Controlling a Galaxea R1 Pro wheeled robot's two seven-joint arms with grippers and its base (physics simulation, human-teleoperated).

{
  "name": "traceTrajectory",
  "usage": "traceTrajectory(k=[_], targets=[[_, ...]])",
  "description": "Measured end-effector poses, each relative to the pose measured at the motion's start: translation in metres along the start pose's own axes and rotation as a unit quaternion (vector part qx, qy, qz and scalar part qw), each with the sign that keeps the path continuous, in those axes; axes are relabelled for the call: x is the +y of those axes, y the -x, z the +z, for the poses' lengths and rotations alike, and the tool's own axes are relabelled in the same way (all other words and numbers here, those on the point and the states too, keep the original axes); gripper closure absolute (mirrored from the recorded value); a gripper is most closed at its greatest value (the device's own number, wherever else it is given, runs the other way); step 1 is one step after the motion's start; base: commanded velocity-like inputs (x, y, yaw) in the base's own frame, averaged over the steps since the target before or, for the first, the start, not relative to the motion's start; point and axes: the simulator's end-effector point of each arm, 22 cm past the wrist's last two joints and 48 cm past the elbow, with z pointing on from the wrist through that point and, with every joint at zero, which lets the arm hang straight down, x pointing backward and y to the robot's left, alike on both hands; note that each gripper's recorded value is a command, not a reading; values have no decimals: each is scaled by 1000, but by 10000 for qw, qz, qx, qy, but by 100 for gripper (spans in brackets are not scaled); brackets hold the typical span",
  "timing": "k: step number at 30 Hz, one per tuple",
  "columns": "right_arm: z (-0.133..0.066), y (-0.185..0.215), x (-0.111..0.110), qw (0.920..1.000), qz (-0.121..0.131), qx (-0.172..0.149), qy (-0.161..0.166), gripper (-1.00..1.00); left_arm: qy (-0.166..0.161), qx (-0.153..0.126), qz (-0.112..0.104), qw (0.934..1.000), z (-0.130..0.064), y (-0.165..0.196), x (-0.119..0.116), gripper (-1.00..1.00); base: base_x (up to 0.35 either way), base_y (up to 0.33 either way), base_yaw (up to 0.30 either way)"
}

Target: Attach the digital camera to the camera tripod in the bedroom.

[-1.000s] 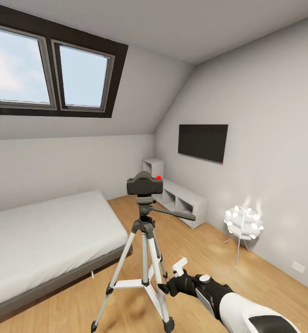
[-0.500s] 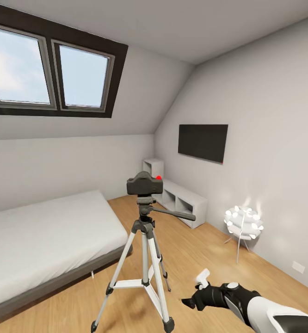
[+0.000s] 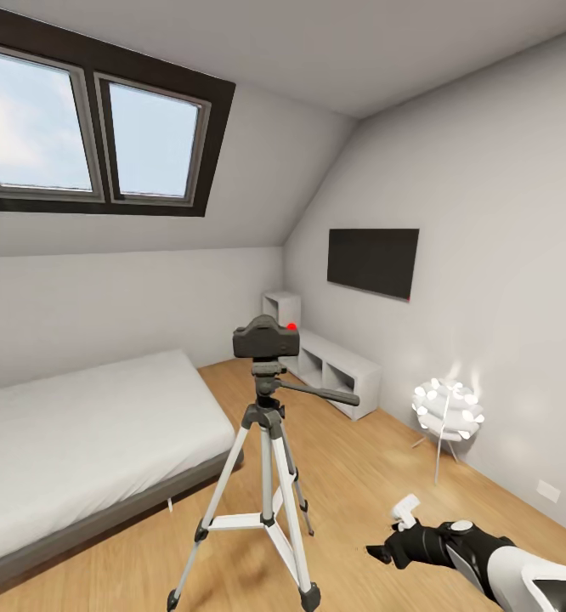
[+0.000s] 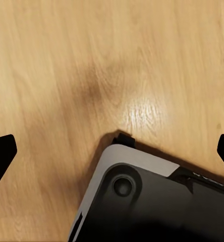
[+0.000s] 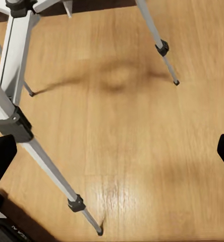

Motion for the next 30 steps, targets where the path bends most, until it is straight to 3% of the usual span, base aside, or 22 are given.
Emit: traceTrajectory(k=[5, 9, 13, 14, 17, 18, 21, 24, 30], targets=[[-4, 0, -12, 9998, 107, -36, -177, -100, 2, -14, -2, 10000, 0, 1, 0, -100, 0, 0, 0], [-6, -2, -31, 9980, 183, -46, -598, -100, -1, -22, 0, 10000, 0, 1, 0, -100, 0, 0, 0], [-10, -22, -58, 9906, 256, 75, -1343, -100, -3, -24, 4, 10000, 0, 1, -1, -100, 0, 0, 0], [-12, -38, -67, 9853, 285, 181, -1673, -100, -3, -25, 4, 10000, 0, 1, -1, -100, 0, 0, 0], [-18, -72, -78, 9746, 346, 393, -2178, -100, -4, -29, 4, 10000, 0, 1, -1, -100, 0, 0, 0], [-24, -96, -82, 9666, 372, 554, -2475, -100, -4, -30, 4, 10000, 0, 1, -1, -100, 0, 0, 0], [-32, -135, -83, 9552, 416, 801, -2819, -100, -7, -30, 4, 10000, 0, 1, -2, -100, 0, 0, 0], [-42, -187, -72, 9453, 629, 1079, -3014, -100, -17, -27, 5, 10000, 0, 0, -3, -100, 0, 0, 0], [-55, -281, -25, 9295, 1371, 1528, -3063, -100, -68, -6, 8, 10000, -1, -3, -11, -100, 0, 0, 0]])
